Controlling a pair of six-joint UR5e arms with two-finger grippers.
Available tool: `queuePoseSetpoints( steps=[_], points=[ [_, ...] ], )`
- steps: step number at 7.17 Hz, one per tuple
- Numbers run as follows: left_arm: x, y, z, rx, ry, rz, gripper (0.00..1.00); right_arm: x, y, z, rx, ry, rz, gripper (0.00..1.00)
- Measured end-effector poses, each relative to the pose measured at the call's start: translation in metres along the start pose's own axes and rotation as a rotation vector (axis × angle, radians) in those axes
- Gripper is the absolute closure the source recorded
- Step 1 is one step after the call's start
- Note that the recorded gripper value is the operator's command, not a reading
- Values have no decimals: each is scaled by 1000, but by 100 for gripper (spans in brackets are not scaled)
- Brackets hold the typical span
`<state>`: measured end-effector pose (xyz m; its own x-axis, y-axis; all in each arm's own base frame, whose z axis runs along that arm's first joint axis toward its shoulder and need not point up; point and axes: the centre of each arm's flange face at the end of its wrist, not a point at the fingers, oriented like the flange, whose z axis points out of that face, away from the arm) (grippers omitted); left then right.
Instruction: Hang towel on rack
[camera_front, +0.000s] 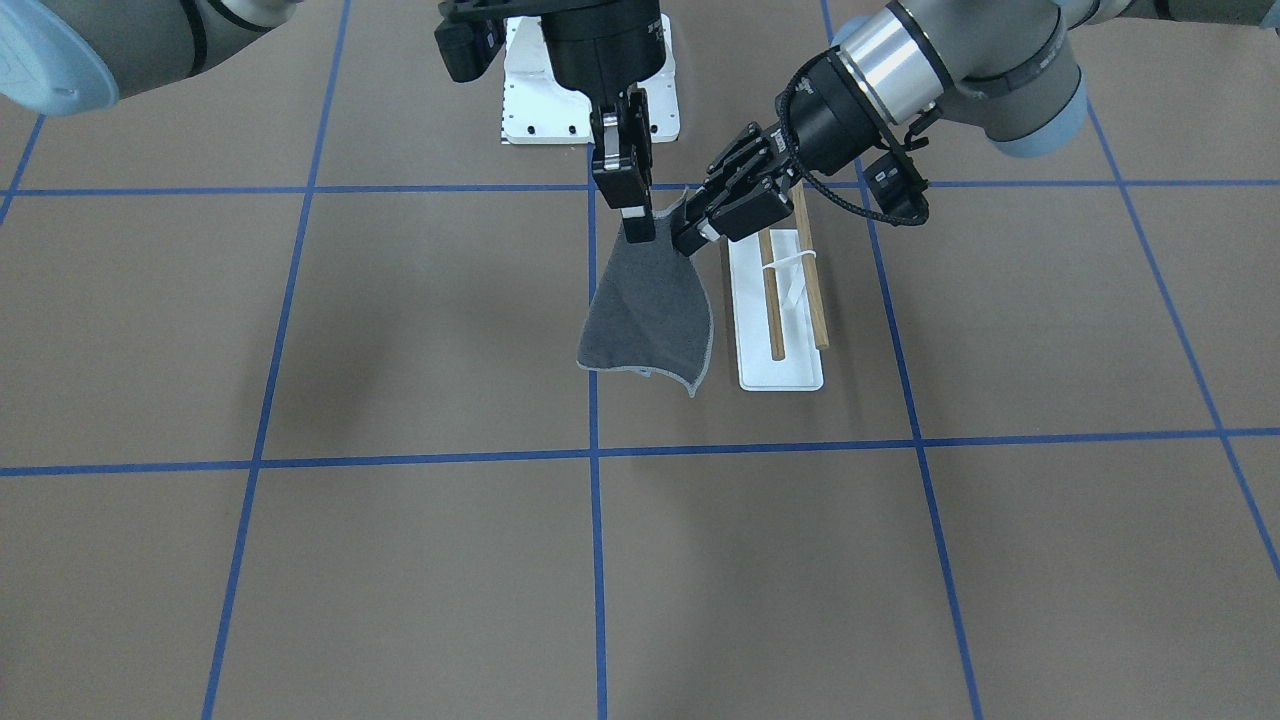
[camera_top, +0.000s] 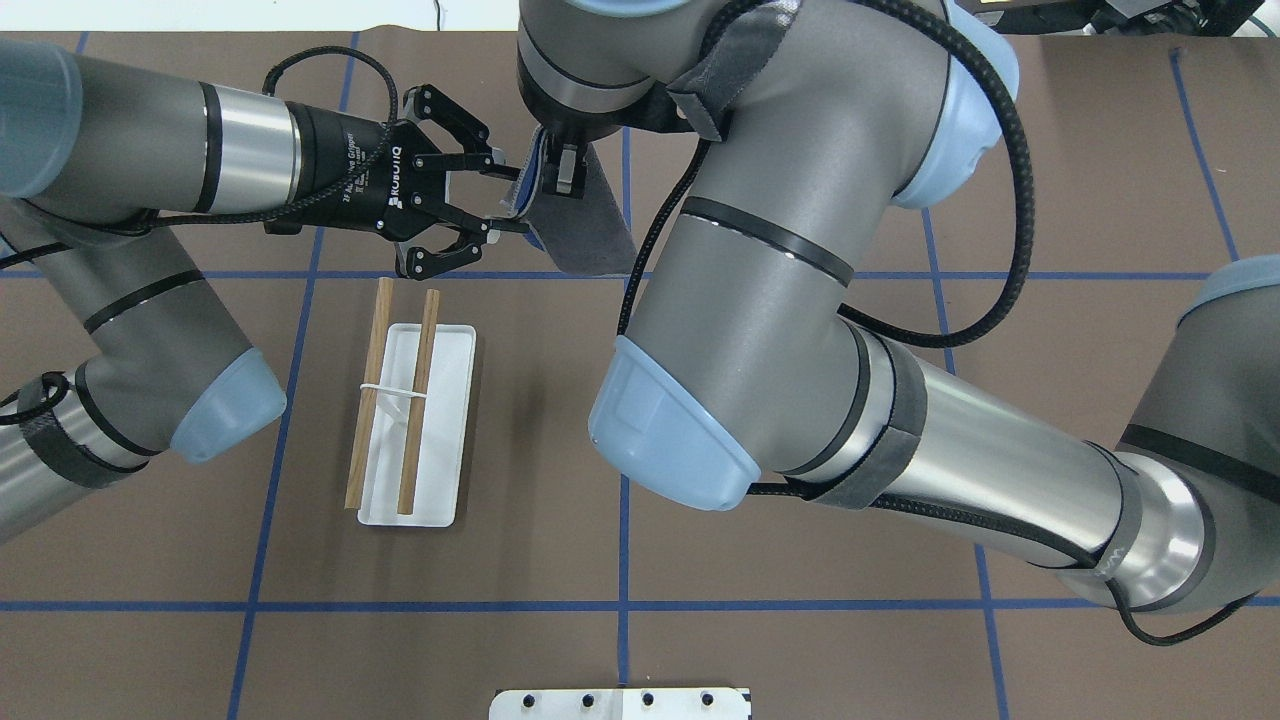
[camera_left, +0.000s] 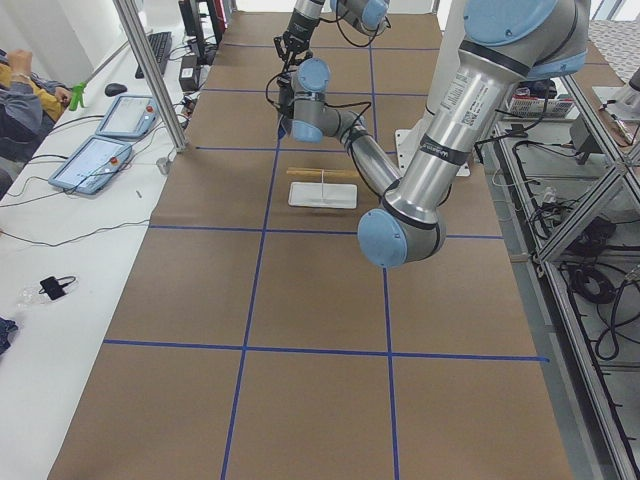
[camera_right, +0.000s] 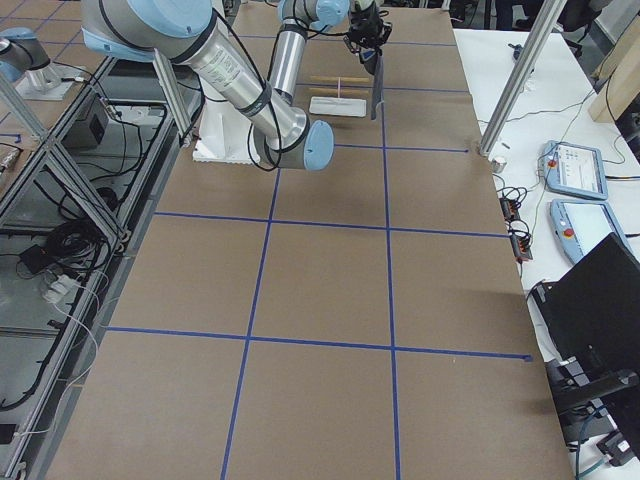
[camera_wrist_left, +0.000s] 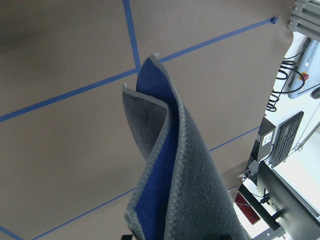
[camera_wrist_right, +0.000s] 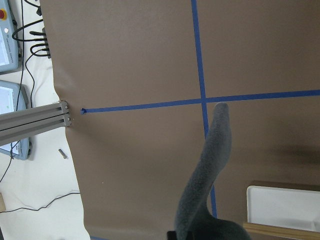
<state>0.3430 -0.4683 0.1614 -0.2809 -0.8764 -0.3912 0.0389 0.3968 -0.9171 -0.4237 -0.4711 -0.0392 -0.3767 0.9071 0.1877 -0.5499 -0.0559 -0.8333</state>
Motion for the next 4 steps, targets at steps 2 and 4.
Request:
queuePoseSetpoints(
  steps=[2,4],
  points=[
    [-1,-2,-1,-1,-5,5,100,0,-1,0,0,0,-6,100],
    [-1,-1,-2,-3,-4,12,100,0,-2,0,0,0,-12,22]
  ],
)
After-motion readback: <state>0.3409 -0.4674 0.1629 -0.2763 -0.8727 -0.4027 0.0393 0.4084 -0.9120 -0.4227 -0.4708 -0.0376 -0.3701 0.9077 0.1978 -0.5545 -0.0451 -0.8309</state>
